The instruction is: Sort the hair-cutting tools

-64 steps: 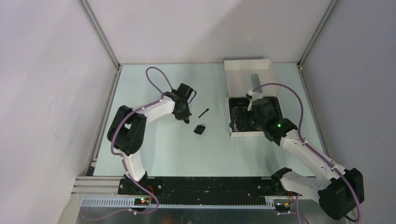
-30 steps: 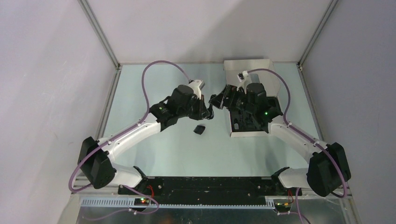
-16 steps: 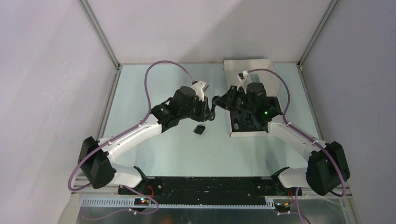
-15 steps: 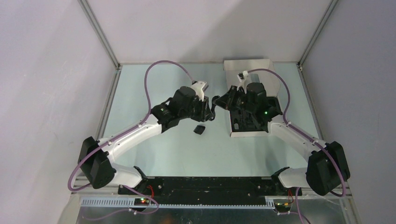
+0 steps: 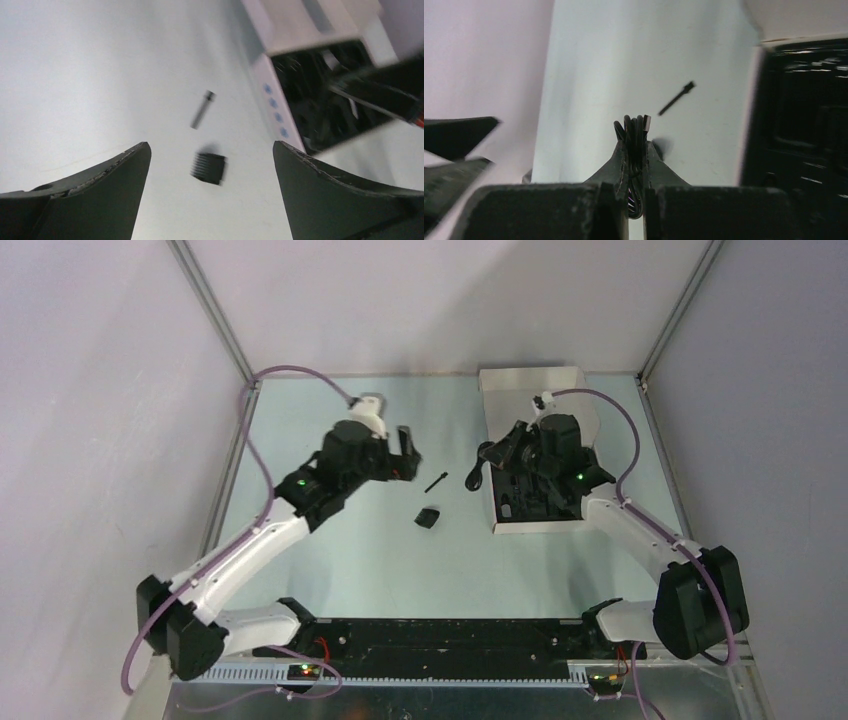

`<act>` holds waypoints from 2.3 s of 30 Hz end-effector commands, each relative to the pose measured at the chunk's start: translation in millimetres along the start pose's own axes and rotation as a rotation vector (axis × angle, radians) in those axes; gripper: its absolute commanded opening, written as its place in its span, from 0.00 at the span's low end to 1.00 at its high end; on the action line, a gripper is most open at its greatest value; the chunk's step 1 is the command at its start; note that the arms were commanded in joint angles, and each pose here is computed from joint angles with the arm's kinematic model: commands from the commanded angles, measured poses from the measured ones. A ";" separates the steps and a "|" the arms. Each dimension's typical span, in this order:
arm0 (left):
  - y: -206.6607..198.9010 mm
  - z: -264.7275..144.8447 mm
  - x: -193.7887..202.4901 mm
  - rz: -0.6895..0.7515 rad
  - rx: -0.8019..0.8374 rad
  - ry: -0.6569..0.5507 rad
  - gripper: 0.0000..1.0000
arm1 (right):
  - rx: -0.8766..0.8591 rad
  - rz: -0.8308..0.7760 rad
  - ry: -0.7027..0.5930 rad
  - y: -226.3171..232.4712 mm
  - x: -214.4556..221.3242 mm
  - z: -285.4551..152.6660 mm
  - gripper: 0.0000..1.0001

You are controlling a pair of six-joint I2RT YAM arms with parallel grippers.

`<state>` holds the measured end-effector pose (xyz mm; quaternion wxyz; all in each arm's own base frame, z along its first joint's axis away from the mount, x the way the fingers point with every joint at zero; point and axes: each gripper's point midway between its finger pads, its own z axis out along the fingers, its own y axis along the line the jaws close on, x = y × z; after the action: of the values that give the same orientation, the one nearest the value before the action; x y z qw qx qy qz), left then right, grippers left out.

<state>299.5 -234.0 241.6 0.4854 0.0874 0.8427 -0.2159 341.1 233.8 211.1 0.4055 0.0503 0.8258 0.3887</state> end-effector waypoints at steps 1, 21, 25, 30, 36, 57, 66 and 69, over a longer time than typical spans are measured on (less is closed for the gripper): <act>76.5 -27.8 -42.7 -0.073 -0.219 -0.139 0.99 | 0.156 0.046 -0.125 -29.2 -37.4 -10.8 0.00; 200.5 -90.1 -59.2 -0.131 -0.673 -0.281 0.99 | 0.468 0.274 -0.288 -150.3 -65.0 24.5 0.00; 200.1 -88.2 -58.6 -0.130 -0.666 -0.281 0.99 | 0.455 0.299 -0.259 -159.1 -55.6 40.2 0.00; 199.7 -86.0 -57.3 -0.127 -0.659 -0.279 0.99 | 0.472 0.315 -0.222 -169.8 -42.0 49.6 0.00; 197.9 -85.3 -57.7 -0.124 -0.645 -0.282 0.99 | 0.489 0.290 -0.191 -170.7 -35.8 45.7 0.33; 190.0 -77.6 -56.9 -0.128 -0.582 -0.269 0.99 | 0.490 -0.237 -0.033 -97.1 -18.5 1.3 0.66; 188.9 -72.1 -55.1 -0.140 -0.557 -0.251 0.99 | 0.332 -0.309 0.168 -49.1 48.7 30.5 0.73; 188.2 -69.5 -53.4 -0.141 -0.546 -0.240 0.99 | 0.292 -0.311 0.220 -36.9 67.2 45.2 0.73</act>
<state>335.1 -31.1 258.8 0.5624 -0.1353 0.8156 -0.0148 336.9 230.6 125.1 0.3705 -0.0327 0.9121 0.1726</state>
